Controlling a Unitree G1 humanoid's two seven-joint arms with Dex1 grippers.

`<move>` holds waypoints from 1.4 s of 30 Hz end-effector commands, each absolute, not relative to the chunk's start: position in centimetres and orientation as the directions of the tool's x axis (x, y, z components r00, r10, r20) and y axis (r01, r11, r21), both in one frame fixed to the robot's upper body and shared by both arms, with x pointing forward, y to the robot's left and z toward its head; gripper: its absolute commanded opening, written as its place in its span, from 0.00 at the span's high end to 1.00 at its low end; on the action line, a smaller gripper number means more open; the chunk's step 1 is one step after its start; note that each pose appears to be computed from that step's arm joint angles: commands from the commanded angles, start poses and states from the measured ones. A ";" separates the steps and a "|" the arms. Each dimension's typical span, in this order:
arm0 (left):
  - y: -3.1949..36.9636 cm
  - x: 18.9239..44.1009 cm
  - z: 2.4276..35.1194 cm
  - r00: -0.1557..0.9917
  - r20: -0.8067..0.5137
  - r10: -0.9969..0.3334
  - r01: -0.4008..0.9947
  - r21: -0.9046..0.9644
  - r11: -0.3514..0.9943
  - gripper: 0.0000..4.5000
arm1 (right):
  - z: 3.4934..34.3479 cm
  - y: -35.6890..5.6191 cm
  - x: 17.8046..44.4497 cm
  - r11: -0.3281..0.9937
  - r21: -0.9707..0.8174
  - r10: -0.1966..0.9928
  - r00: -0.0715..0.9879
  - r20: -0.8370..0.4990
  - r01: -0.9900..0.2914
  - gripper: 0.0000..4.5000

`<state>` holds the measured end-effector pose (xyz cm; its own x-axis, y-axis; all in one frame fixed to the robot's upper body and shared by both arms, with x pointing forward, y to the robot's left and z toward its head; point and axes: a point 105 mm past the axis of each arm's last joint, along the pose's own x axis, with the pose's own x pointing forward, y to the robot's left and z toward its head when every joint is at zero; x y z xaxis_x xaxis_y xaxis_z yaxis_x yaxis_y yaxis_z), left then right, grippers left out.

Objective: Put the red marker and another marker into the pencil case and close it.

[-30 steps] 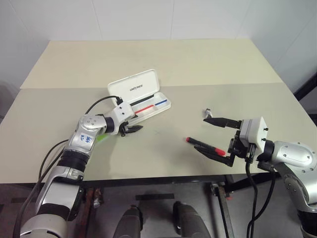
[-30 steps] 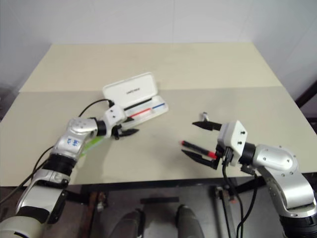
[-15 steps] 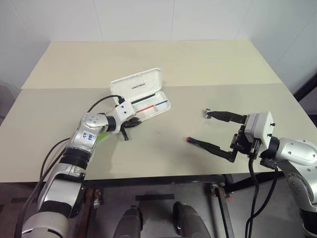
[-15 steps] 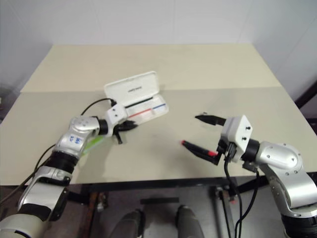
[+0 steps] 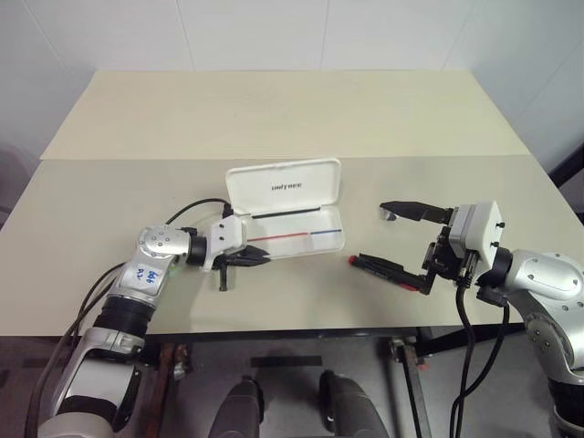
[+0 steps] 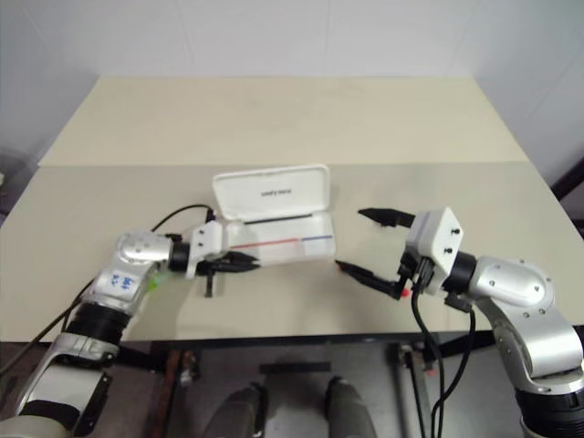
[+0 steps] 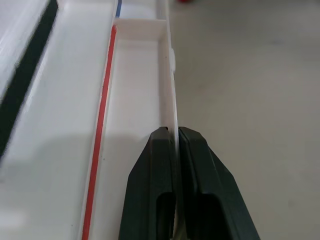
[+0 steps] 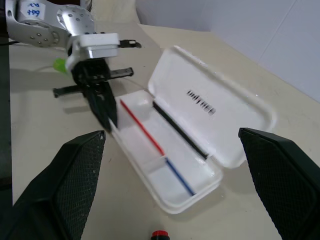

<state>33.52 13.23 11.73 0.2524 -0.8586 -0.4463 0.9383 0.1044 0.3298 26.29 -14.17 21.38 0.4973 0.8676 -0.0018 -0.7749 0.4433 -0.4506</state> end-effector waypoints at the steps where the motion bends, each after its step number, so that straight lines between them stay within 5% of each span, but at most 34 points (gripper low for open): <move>1: 14.1 32.8 12.0 0.237 -0.464 -0.854 0.941 0.327 0.084 1.00 | 22.0 -13.7 26.0 0.438 -0.478 0.874 0.486 0.027 -0.761 0.00; 17: 13.9 32.2 11.7 0.142 -0.466 -0.874 0.958 0.285 0.003 1.00 | 21.9 -13.3 26.1 0.448 -0.470 0.873 0.487 0.044 -0.761 0.00; 31: 12.4 28.8 11.6 -0.011 -0.399 -0.917 0.969 0.220 -0.108 0.01 | 21.7 -12.9 26.4 0.445 -0.456 0.877 0.479 0.046 -0.770 0.00; 42: 12.6 29.3 12.0 0.054 -0.386 -0.921 0.944 0.320 -0.079 0.01 | 21.3 -13.3 26.6 0.455 -0.432 0.872 0.489 0.037 -0.778 0.00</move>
